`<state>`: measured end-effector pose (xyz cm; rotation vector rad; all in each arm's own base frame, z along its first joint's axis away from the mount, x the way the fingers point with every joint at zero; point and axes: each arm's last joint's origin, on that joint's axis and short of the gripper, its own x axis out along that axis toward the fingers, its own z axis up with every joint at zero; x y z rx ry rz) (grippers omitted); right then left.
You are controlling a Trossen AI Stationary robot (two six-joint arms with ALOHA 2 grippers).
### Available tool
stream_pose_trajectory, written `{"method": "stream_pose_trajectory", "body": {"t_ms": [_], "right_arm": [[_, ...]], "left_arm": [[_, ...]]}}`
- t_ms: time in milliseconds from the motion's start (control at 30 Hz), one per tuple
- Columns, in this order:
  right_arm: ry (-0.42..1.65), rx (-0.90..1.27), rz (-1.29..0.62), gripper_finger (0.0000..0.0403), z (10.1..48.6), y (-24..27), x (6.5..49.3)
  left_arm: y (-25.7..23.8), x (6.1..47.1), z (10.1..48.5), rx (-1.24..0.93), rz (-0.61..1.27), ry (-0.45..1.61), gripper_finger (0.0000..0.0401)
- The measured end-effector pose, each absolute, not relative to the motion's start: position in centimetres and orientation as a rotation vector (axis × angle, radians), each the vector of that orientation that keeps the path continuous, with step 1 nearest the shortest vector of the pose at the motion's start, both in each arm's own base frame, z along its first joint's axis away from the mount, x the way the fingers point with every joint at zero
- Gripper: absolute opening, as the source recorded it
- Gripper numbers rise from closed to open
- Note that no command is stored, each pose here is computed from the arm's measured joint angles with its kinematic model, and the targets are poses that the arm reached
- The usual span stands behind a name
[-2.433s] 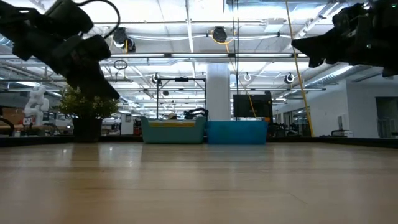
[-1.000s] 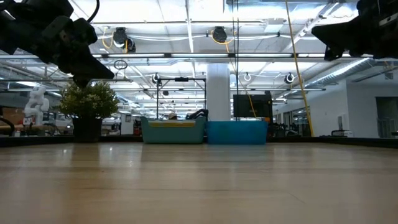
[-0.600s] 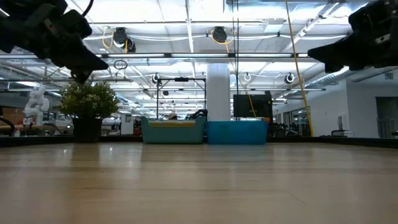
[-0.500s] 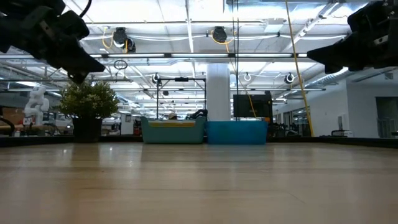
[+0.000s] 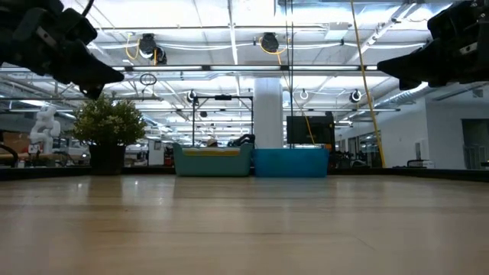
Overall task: Pick and place medicine bottles into bin by pill shape (circle, oval)
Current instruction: Return to Home Position
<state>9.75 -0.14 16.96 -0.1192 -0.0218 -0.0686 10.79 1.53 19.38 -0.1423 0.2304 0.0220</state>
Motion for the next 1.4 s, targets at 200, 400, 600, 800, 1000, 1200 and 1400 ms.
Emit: {"method": "stream_pose_trajectory", "body": {"t_ms": [200, 400, 600, 800, 1000, 1200, 1400], "right_arm": [[-0.021, -0.119, -0.069, 0.0, 17.0, -0.1, 9.7], [-0.021, -0.119, -0.069, 0.0, 17.0, -0.1, 9.7], [-0.021, -0.119, -0.069, 0.0, 17.0, -0.1, 9.7], [-0.02, -0.119, -0.069, 0.0, 16.9, -0.1, 9.7], [-0.019, -0.119, -0.069, 0.0, 16.9, -0.1, 9.7], [-0.019, -0.119, -0.069, 0.0, 16.9, -0.1, 9.7], [-0.02, -0.119, -0.069, 0.0, 16.9, -0.1, 9.7]], "left_arm": [[1.5, 10.2, 19.8, -0.079, 0.031, 0.16, 0.0], [1.5, 9.6, 19.6, -0.021, 0.09, 0.136, 0.0], [1.7, 9.7, 17.9, -0.06, 0.121, 0.048, 0.0], [1.6, 9.8, 16.9, -0.084, 0.124, 0.017, 0.0], [1.1, 9.9, 16.5, -0.068, 0.105, 0.014, 0.0], [0.2, 10.0, 16.5, -0.043, 0.031, 0.019, 0.0], [-0.2, 9.9, 16.7, 0.008, 0.016, 0.002, 0.0]]}}
